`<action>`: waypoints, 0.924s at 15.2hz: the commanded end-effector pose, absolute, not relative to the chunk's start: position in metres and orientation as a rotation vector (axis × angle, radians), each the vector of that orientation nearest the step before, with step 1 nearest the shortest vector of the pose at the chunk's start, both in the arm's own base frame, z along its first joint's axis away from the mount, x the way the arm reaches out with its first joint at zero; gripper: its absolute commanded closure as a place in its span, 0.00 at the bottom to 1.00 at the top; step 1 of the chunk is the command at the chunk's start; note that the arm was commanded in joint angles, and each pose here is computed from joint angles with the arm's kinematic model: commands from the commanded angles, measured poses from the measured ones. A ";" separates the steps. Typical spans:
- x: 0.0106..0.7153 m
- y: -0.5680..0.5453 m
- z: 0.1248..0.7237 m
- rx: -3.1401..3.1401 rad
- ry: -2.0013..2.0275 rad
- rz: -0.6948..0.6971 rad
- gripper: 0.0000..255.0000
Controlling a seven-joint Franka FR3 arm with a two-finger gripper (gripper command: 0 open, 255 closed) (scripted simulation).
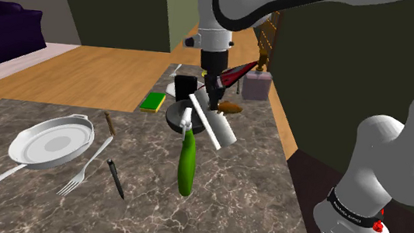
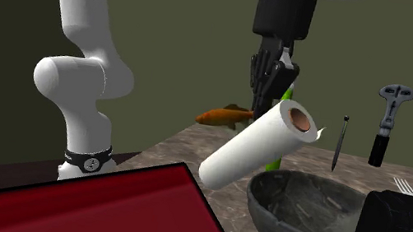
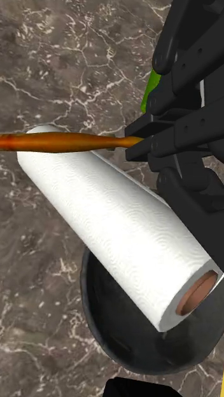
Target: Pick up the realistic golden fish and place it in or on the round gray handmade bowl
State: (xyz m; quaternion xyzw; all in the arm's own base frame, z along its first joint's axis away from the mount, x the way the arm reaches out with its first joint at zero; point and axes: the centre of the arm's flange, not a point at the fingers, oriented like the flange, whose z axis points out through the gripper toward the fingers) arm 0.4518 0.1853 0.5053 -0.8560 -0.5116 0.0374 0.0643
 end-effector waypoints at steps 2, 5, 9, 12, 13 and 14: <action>0.493 0.194 0.503 -2.585 -1.545 0.112 1.00; 0.532 0.203 0.501 -2.585 -1.545 0.112 1.00; 0.574 0.213 0.495 -2.585 -1.545 0.112 1.00; 0.574 0.213 0.479 -2.585 -1.545 0.112 1.00; 0.574 0.213 0.474 -2.585 -1.545 0.112 1.00; 0.574 0.213 0.468 -2.585 -1.545 0.112 1.00</action>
